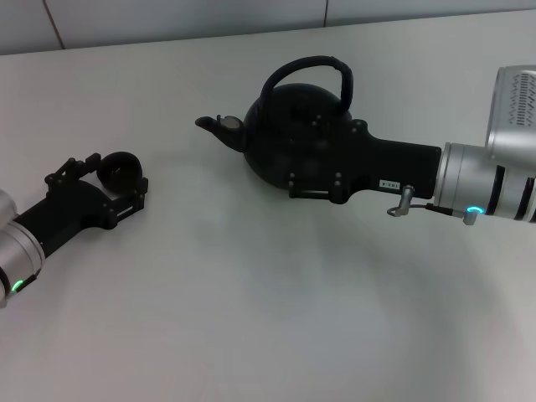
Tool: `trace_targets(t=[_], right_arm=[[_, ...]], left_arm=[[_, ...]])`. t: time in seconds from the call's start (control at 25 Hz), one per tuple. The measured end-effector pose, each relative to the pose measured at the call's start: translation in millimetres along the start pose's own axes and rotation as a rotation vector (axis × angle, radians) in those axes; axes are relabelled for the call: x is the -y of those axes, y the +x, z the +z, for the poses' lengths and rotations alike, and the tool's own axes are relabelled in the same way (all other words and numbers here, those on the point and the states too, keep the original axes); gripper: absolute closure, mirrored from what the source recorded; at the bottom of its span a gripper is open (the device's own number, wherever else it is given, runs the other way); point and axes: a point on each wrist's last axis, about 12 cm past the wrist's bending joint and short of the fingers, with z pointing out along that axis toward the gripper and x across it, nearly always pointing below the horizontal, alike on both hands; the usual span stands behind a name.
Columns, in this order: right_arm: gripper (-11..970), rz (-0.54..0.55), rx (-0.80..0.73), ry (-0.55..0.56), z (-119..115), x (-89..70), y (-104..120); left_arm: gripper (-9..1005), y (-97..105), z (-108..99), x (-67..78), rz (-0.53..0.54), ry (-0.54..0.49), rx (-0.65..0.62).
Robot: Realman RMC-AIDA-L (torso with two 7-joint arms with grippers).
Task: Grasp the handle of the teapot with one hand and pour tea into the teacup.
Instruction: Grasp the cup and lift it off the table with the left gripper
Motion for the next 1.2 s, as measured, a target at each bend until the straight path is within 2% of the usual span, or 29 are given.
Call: trace_targets(t=[0.84, 1.2], right_arm=[[171, -0.001, -0.001, 0.011, 0, 1.7, 0], [171, 0.0, 0.0, 0.008, 1, 1.0, 0]], left_arm=[[302, -5, 2, -0.7, -0.001, 0.008, 0.025], [291, -15, 6, 8.5, 0.016, 0.086, 0.081]])
